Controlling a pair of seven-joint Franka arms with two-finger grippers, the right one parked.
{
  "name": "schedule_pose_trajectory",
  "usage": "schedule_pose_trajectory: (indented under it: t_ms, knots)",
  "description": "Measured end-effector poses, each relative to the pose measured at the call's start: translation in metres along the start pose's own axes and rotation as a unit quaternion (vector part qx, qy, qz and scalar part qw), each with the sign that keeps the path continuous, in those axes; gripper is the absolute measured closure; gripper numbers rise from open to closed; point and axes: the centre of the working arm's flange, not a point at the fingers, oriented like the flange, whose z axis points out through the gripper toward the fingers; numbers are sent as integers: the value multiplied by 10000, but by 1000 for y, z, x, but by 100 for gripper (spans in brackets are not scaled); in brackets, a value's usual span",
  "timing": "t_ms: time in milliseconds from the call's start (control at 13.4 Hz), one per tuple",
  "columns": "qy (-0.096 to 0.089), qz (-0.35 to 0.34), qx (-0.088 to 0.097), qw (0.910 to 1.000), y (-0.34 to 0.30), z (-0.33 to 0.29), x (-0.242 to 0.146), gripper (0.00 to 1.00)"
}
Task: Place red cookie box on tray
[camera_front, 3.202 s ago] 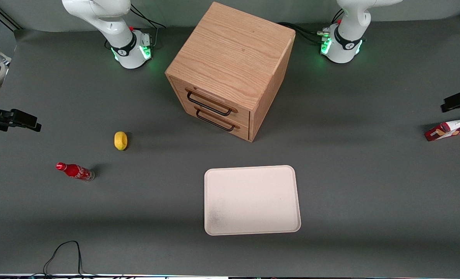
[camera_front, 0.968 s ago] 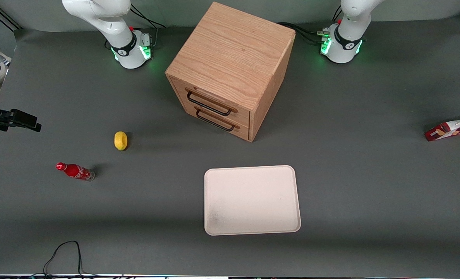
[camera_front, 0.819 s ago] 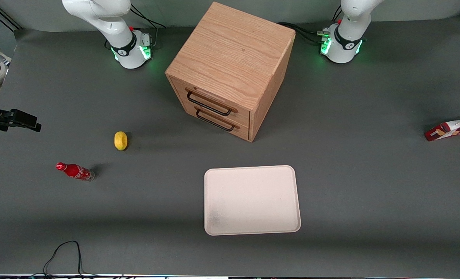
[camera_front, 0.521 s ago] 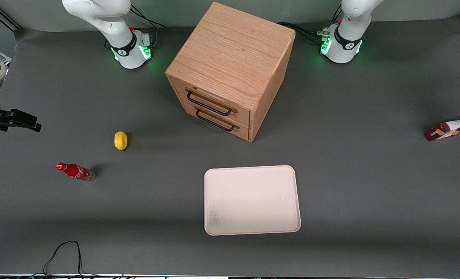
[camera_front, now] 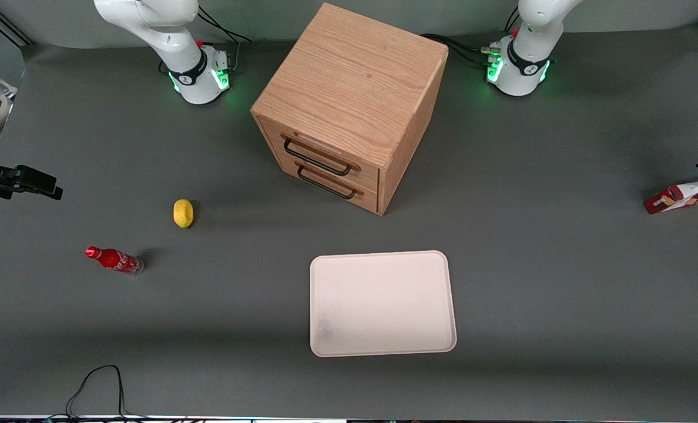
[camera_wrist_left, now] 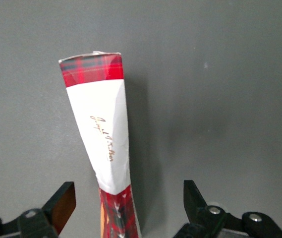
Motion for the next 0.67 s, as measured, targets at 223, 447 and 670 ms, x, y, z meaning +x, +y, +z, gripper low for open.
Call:
schedule_pose_trajectory:
  t_ms: [223,447,670]
  knots:
    - [-22,92,80,9999,-3,9,-2,3]
    - [-7,110,75,9999,-4,15,-2,3]
    - [1,123,88,9999,-4,14,-2,6]
